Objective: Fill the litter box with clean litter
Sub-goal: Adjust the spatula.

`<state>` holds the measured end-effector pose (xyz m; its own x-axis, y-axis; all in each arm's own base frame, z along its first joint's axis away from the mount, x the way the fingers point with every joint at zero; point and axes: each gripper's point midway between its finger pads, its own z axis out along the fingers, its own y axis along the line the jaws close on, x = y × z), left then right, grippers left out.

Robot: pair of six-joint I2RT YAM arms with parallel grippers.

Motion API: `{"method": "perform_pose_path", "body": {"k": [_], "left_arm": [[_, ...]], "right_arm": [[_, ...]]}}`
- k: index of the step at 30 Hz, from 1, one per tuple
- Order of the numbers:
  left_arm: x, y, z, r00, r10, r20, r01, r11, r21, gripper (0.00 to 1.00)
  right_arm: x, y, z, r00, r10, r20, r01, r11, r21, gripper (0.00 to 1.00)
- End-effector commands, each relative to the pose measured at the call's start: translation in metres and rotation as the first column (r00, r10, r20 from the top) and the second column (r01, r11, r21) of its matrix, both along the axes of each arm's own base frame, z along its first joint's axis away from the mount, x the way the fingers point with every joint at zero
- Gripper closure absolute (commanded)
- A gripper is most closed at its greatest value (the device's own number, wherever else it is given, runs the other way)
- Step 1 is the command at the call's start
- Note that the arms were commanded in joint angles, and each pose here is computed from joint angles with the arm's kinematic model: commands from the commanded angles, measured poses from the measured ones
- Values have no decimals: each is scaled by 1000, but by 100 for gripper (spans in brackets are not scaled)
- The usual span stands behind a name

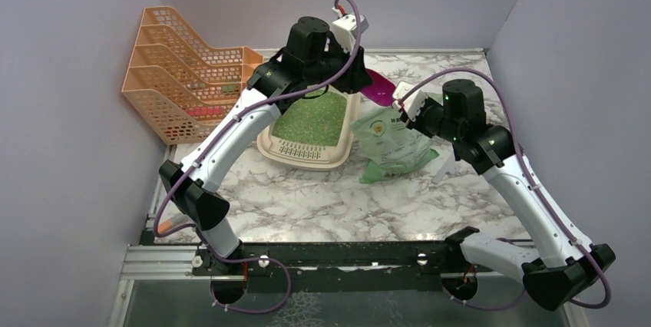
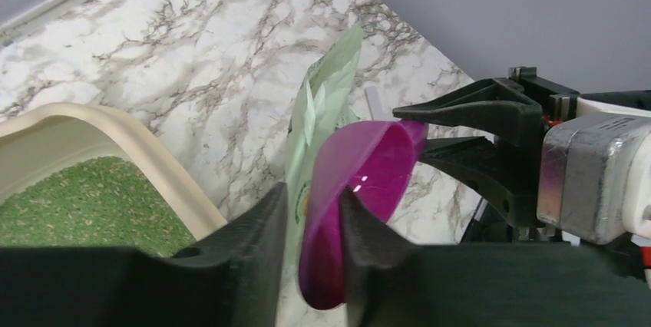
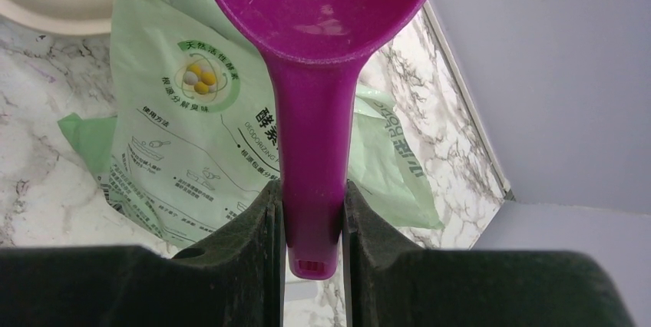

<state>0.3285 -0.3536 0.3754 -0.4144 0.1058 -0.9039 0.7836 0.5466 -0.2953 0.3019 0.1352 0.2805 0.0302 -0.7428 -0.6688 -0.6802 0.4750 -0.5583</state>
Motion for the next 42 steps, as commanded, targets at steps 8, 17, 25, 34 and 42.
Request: {"method": "perform_pose_path", "body": {"k": [8, 17, 25, 34, 42], "left_arm": [[1, 9, -1, 999, 26, 41, -27, 999, 34, 100], [21, 41, 10, 998, 66, -21, -68, 987, -145, 100], [19, 63, 25, 995, 78, -64, -95, 943, -318, 100], [0, 70, 48, 998, 34, -47, -53, 873, -484, 100], [-1, 66, 50, 999, -8, -51, -20, 852, -522, 100]], "right_arm": [[6, -1, 41, 984, -71, 163, 50, 990, 134, 63], [14, -3, 94, 941, -318, 114, 204, 803, 560, 33], [37, 1, 90, 925, -241, -294, 380, 543, 749, 17], [18, 4, 123, 938, -95, -333, 346, 235, 908, 0], [14, -18, 102, 925, -232, -301, 363, 309, 879, 0]]}}
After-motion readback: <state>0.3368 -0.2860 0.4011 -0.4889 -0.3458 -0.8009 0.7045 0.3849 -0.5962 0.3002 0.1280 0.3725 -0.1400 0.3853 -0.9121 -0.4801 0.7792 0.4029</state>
